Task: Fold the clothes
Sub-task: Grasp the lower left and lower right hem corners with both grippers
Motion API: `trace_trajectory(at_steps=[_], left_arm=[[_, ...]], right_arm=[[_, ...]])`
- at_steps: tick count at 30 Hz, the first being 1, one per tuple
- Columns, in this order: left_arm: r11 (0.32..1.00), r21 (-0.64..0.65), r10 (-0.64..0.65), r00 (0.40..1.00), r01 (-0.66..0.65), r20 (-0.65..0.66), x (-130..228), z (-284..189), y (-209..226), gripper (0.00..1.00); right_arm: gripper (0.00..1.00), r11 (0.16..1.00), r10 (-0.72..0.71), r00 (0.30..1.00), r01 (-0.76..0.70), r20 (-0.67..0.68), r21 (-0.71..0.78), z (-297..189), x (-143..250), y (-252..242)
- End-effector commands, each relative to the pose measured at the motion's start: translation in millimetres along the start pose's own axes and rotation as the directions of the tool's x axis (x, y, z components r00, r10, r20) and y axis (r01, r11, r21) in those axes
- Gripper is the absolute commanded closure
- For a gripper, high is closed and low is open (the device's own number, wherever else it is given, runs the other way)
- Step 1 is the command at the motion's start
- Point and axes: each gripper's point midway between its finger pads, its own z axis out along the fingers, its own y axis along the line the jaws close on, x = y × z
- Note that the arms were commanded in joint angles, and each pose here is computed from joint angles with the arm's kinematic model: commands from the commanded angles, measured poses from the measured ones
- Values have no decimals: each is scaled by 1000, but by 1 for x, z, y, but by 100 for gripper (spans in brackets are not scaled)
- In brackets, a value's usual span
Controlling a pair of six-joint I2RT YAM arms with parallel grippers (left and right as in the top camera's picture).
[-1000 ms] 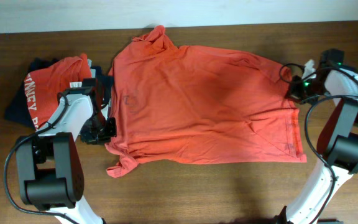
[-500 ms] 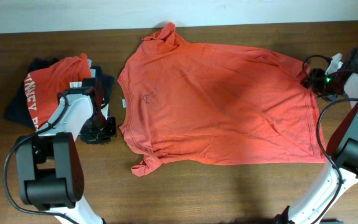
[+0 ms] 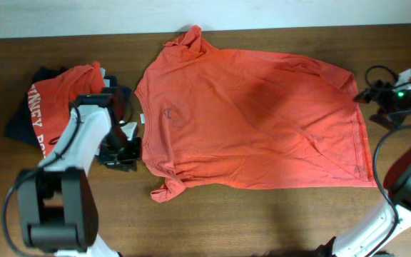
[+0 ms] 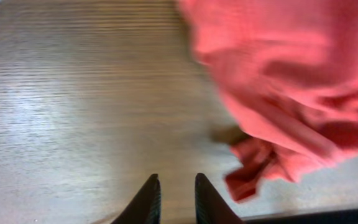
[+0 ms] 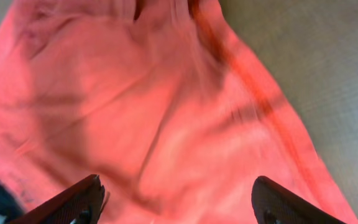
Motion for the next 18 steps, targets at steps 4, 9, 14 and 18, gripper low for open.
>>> trace_trajectory(at_steps=[4, 9, 14, 18], left_arm=[[993, 33, 109, 994, -109, 0, 40, 26, -37, 67], [972, 164, 170, 985, -170, 15, 49, 59, -69, 46], [961, 192, 202, 979, -199, 5, 56, 63, -81, 43], [940, 250, 233, 972, -230, 20, 57, 61, -98, 90]], right_arm=[[19, 999, 42, 998, -42, -51, -17, -47, 36, 22], [18, 995, 93, 986, -86, -139, 57, -41, 60, 6], [18, 992, 111, 974, -98, -197, 76, -27, 77, -3], [18, 987, 98, 970, -66, -224, 150, -9, 88, -16]])
